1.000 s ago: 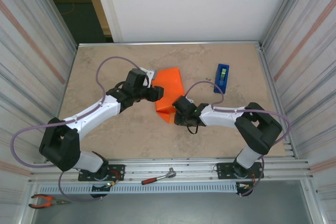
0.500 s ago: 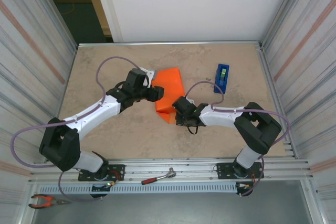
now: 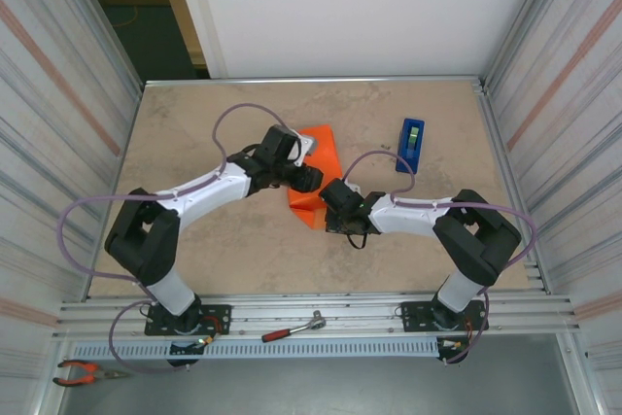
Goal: Wrap the gift box in paper
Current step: Fifth fold the wrapping paper around the gift box.
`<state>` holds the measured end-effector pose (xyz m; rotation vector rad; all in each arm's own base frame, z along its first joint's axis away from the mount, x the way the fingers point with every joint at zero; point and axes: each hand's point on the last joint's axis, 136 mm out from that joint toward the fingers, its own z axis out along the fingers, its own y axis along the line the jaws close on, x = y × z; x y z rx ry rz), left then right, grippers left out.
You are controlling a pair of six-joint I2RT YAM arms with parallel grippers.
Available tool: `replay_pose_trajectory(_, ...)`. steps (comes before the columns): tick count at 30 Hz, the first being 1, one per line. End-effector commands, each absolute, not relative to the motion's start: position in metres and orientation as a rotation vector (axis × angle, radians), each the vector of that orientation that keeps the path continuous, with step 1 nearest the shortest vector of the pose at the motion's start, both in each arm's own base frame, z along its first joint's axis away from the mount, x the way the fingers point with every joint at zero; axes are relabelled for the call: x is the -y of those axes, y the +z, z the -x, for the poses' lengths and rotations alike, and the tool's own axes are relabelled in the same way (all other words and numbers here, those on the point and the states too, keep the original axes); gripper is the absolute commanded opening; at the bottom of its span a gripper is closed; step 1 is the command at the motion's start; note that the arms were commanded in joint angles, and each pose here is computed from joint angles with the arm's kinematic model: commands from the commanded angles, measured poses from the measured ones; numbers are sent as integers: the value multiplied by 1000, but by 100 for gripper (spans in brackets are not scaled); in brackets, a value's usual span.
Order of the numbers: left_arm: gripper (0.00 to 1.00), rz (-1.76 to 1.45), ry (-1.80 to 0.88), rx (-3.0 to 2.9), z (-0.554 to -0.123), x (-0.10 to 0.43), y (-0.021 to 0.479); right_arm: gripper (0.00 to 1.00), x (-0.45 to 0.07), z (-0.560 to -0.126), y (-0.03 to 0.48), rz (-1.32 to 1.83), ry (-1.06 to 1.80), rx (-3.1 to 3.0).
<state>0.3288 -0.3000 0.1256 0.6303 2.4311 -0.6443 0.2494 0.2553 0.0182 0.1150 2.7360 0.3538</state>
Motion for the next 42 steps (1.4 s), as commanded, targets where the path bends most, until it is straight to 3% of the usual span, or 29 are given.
replay_pose_trajectory(1, 51, -691, -610, -2453, -324, 303, 119, 12, -257, -244, 6, -140, 345, -2763)
replay_pose_trajectory(10, 51, -717, -529, -2507, -319, 297, 95, 12, -259, -245, 7, -137, 356, -2762)
replay_pose_trajectory(24, 56, -581, -581, -2402, -327, 281, 156, 0, -262, -248, 13, -131, 364, -2757)
replay_pose_trajectory(42, 56, -527, -633, -2545, -252, 242, 103, 0, -262, -261, 59, -153, 473, -2675)
